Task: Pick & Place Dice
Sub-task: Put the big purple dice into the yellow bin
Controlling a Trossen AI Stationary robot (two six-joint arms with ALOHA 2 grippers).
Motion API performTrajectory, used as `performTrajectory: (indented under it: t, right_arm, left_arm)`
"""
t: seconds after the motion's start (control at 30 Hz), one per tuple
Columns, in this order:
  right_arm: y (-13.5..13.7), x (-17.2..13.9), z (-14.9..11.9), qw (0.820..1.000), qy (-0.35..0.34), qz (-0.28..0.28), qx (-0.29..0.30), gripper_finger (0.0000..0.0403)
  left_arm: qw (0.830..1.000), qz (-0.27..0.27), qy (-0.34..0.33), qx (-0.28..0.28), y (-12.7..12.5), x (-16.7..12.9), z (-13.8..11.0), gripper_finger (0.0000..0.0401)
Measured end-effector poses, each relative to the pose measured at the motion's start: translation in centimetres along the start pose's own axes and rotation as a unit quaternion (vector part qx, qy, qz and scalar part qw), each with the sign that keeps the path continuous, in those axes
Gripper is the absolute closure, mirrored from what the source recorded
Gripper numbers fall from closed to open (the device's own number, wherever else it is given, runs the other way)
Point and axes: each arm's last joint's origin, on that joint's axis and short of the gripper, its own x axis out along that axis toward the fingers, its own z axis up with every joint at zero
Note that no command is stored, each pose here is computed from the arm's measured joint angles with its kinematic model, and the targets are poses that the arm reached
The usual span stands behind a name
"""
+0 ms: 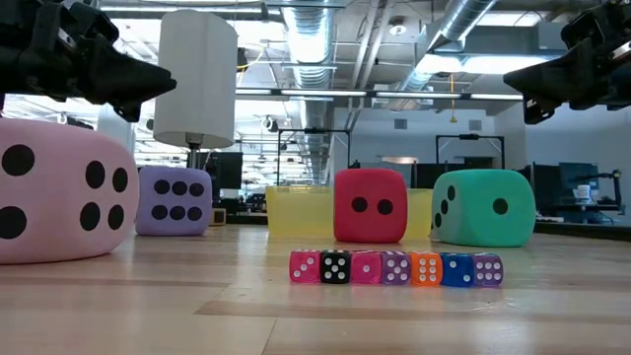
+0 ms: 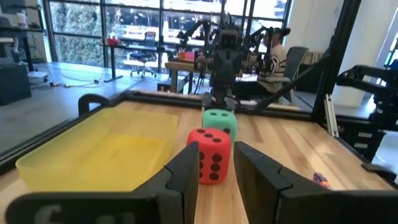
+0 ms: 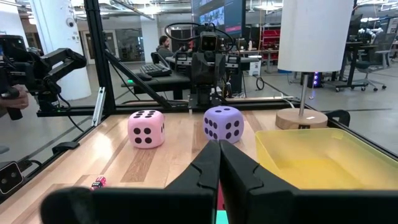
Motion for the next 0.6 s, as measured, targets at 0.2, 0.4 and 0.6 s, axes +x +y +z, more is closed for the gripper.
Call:
performTrajectory:
  t: [0.2, 0.4, 0.6]
  right_arm:
    - [0.00, 0.00, -0.04, 1.000, 0.001, 0.000, -0.007, 0.0400]
    - [0.00, 0.00, 0.30, 1.000, -0.015, -0.001, -0.009, 0.0400]
    - [0.00, -0.03, 0.75, 0.999, -0.039, -0.004, -0.022, 0.0400]
  left_arm:
    - [1.000, 0.000, -0.003, -0.004, 0.00, 0.00, 0.06, 0.0311]
    - [1.000, 0.000, -0.002, -0.001, -0.01, 0.00, 0.05, 0.0311]
    - [1.000, 0.000, 0.000, -0.001, -0.01, 0.03, 0.00, 0.0311]
